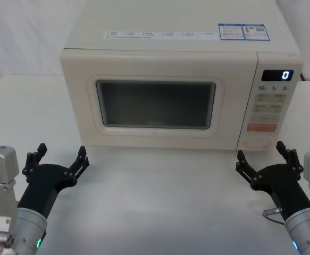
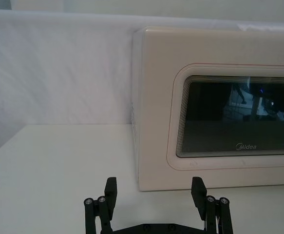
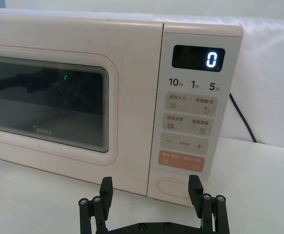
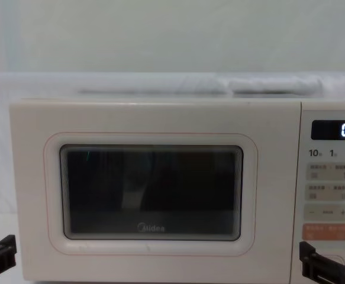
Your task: Press the button to open the microwave door with one hand; close the microwave door with the other hand.
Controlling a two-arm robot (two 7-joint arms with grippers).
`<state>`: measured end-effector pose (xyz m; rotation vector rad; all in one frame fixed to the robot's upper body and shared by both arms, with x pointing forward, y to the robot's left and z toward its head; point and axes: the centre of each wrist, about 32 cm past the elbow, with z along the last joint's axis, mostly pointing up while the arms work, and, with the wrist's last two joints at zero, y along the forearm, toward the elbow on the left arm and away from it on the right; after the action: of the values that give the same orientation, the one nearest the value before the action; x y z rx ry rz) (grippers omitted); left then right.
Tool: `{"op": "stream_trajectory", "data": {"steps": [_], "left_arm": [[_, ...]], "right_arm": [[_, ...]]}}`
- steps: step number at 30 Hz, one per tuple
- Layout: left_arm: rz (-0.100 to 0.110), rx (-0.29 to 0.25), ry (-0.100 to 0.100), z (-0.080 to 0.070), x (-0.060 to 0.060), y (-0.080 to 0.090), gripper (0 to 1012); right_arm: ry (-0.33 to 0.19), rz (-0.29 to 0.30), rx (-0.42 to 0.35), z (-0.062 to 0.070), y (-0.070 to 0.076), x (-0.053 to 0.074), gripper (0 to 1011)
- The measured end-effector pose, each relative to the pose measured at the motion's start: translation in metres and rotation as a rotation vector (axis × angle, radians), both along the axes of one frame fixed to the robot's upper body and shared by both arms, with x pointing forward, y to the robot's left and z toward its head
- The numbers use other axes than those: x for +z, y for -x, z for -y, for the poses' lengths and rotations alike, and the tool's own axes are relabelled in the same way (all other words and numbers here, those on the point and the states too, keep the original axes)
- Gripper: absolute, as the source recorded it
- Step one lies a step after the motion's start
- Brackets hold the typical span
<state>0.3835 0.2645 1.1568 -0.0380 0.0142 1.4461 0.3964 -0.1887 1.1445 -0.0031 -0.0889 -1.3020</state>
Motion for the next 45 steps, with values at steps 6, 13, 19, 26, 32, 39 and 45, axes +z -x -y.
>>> {"op": "stream_trajectory", "data": {"steps": [6, 13, 19, 26, 32, 39, 45], "left_arm": [[0.000, 0.000, 0.000, 0.0000, 0.0000, 0.0000, 1001], [0.000, 0.000, 0.000, 0.0000, 0.0000, 0.0000, 1001], [0.000, 0.000, 0.000, 0.0000, 0.0000, 0.0000, 1001], [0.000, 0.000, 0.000, 0.0000, 0.0000, 0.0000, 1001], [0.000, 0.000, 0.000, 0.0000, 0.0000, 0.0000, 1001], [0.000, 0.000, 0.000, 0.0000, 0.0000, 0.0000, 1001], [0.000, 0.000, 0.000, 0.0000, 0.0000, 0.0000, 1001]], "right_arm": [[0.000, 0.000, 0.000, 0.0000, 0.0000, 0.0000, 1002], [0.000, 0.000, 0.000, 0.0000, 0.0000, 0.0000, 1002], [0.000, 0.000, 0.000, 0.0000, 0.0000, 0.0000, 1002], [0.000, 0.000, 0.000, 0.0000, 0.0000, 0.0000, 1002], [0.000, 0.000, 0.000, 0.0000, 0.0000, 0.0000, 1002], [0.000, 0.000, 0.000, 0.0000, 0.0000, 0.0000, 1002], [0.000, 0.000, 0.000, 0.0000, 0.0000, 0.0000, 1002]]}}
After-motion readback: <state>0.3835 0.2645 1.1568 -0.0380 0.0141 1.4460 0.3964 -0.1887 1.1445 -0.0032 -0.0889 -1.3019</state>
